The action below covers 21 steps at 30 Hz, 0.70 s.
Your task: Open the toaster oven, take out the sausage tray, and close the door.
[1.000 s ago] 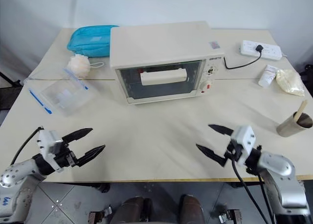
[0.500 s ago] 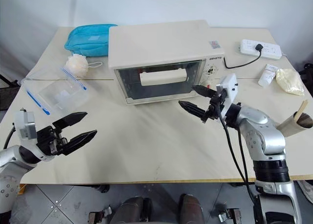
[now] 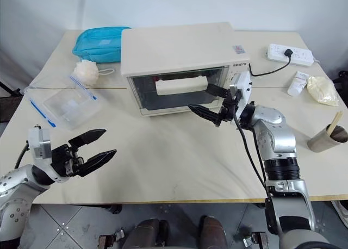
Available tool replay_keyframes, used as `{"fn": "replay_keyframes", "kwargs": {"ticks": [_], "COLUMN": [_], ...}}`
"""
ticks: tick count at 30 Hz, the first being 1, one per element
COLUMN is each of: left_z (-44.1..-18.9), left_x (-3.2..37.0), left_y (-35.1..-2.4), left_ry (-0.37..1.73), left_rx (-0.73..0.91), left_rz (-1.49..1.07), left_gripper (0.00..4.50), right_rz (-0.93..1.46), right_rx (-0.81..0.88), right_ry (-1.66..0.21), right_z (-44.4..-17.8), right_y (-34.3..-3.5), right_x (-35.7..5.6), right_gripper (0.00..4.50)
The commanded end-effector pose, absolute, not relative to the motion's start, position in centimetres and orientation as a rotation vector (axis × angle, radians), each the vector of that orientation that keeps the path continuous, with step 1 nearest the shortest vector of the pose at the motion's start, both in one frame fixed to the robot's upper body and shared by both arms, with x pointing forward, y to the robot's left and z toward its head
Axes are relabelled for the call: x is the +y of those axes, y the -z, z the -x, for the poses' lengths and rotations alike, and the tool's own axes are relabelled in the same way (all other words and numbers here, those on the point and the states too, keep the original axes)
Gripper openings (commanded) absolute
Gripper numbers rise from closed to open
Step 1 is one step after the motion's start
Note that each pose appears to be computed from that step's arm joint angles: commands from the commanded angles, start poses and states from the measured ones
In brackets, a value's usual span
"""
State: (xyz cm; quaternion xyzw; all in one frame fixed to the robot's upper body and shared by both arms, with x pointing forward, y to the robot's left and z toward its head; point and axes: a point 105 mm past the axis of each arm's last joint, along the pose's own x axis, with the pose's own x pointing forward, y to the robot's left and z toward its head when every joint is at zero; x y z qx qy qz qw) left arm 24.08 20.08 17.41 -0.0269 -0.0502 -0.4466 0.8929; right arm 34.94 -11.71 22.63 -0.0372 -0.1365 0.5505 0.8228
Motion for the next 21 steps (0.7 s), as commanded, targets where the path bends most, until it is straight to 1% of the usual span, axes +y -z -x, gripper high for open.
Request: {"fn": "replay_keyframes", "kwargs": {"ticks": [1, 4, 8, 10, 11, 13, 15, 17, 18, 21], "left_z": [-24.0, -24.1, -24.8, -25.3, -26.0, -27.3, -28.8, -30.8, -31.4, -33.2], "left_x": [20.3, 20.3, 20.8, 21.0, 20.9, 20.6, 19.3, 17.7, 17.3, 16.0], "left_y": [-17.8, -18.1, -20.0, -20.4, -20.7, -21.2, -21.1, -21.8, -21.9, -21.8], "left_ry": [0.917, 0.938, 0.938, 0.942, 0.938, 0.939, 0.981, 1.015, 1.023, 1.024], "left_rx": [-0.110, -0.097, -0.162, -0.172, -0.193, -0.217, -0.189, -0.202, -0.201, -0.202], "left_rz": [0.073, 0.129, 0.163, 0.166, 0.147, 0.119, 0.053, 0.045, 0.043, 0.003], "left_gripper": [4.50, 4.50, 4.50, 4.09, 3.87, 3.28, 2.60, 1.98, 1.62, 0.73], "right_rz": [0.128, 0.190, 0.314, 0.345, 0.358, 0.379, 0.366, 0.371, 0.377, 0.383], "right_rx": [-0.358, -0.337, -0.275, -0.255, -0.250, -0.249, -0.268, -0.289, -0.291, -0.289], "right_ry": [-1.245, -1.269, -1.336, -1.339, -1.326, -1.308, -1.282, -1.268, -1.269, -1.267], "right_z": [-32.7, -31.5, -29.1, -28.8, -28.8, -28.9, -29.2, -29.4, -29.4, -29.4], "right_y": [-23.4, -22.5, -20.6, -20.0, -19.7, -19.5, -20.0, -20.3, -20.2, -20.0], "right_x": [-12.0, -12.2, -12.7, -13.0, -13.3, -13.6, -13.7, -13.6, -13.6, -13.5], "right_gripper": [4.46, 4.46, 4.46, 4.50, 4.50, 4.50, 4.50, 4.50, 4.50, 4.50]}}
